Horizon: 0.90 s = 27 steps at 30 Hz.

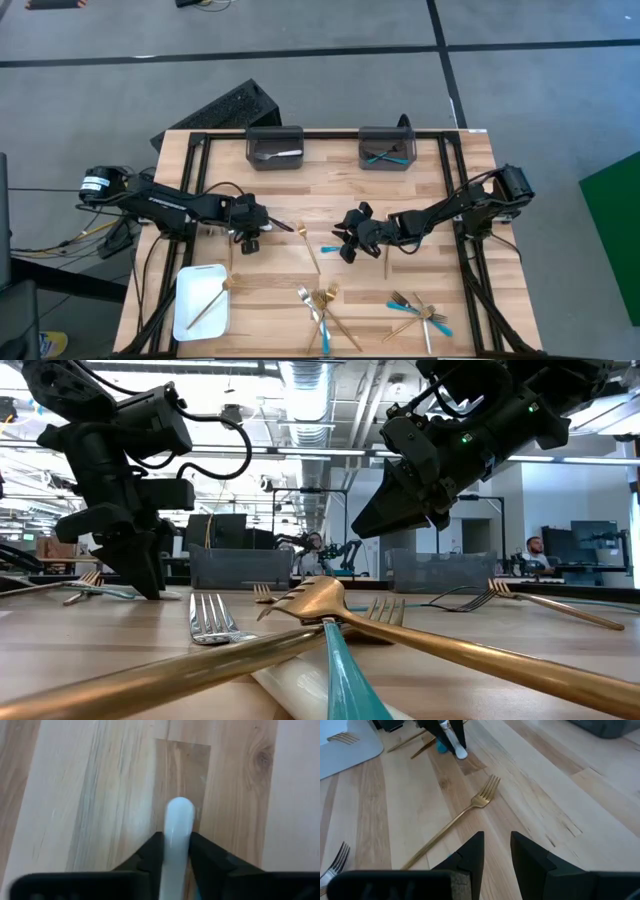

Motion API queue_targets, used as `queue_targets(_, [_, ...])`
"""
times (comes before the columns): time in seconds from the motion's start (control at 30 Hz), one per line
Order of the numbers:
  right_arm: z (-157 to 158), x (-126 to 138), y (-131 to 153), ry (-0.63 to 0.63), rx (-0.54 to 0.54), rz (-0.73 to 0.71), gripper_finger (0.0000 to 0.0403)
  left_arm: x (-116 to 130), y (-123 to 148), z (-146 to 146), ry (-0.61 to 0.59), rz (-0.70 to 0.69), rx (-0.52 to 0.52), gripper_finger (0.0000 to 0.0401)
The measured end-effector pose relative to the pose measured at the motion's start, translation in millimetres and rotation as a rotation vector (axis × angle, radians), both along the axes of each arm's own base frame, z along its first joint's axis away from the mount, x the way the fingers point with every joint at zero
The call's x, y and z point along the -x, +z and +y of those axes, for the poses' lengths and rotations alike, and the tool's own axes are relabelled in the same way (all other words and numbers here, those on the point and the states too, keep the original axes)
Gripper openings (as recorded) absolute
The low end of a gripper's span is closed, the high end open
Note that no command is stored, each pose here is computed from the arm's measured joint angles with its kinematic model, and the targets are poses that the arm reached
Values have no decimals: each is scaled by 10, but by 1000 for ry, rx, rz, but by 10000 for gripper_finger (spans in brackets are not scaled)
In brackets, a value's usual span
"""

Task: Sort silverware by color (type)
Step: Put the white fork into the left black bin

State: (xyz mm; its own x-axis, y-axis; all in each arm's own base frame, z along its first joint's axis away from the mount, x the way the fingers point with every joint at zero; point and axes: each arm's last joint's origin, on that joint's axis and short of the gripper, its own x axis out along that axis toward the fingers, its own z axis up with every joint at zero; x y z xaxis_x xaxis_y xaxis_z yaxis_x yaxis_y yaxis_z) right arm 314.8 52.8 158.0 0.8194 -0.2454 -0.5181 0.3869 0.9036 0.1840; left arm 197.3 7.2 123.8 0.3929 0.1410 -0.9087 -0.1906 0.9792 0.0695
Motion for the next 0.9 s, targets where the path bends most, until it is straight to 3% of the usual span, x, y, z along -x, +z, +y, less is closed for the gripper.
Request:
queue_targets(0.07, [2, 0, 0, 0, -1, 0, 120, -24, 47, 17, -4, -12, -5, 35])
queue_targets(0.33, [72, 14, 1, 5, -28, -8, 120, -155, 265, 159, -2, -25, -50, 49])
queue_targets(0.5, [113, 25, 3, -1, -13, -12, 120, -293, 570, 352, -29, -22, -181, 55])
queue_targets(0.73, [108, 28, 4, -22, 12, -13, 120, -448, 1118, 856, -78, -79, -380, 52])
queue_targets(0.9, [126, 32, 5, -20, 15, -14, 120, -482, 1380, 1326, -18, -75, -472, 52])
